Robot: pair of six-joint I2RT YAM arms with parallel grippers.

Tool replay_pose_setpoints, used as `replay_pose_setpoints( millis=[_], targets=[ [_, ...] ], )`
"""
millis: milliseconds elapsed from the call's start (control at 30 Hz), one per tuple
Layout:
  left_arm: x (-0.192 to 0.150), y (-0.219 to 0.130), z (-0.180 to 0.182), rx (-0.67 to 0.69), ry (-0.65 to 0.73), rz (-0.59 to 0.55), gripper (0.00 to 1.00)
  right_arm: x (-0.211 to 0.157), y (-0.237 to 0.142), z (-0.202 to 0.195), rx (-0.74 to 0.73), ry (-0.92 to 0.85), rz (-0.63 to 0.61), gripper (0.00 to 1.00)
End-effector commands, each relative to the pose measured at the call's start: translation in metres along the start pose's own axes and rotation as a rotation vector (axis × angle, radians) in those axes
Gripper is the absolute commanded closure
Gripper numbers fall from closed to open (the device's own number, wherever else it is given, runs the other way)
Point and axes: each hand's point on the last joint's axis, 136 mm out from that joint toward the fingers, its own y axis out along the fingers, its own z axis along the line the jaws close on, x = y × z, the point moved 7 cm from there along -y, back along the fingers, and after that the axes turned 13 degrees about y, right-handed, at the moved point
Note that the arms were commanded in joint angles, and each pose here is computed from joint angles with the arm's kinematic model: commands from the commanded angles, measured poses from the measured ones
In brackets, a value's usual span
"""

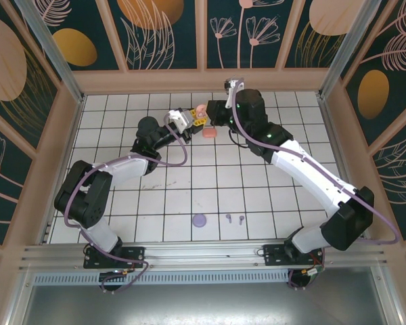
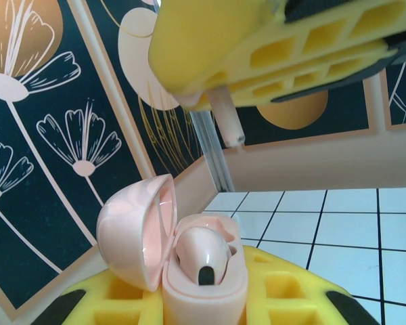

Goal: Insert wireless bluetooth earbuds into charging case

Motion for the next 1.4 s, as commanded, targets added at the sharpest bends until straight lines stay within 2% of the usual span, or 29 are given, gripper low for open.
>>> replay_pose_setpoints(
  millis=[0, 1367],
  targets=[
    [0.013, 0.005, 0.004, -0.010, 0.040, -0.041, 1.00, -0.004, 0.006, 0.004, 0.034, -0.018, -0.001, 0.86],
    [0.025, -0.001, 0.004, -0.003, 0.037, -0.082, 1.00, -0.026, 0.029, -0.021, -0.026, -0.028, 0.047, 0.89]
  ],
)
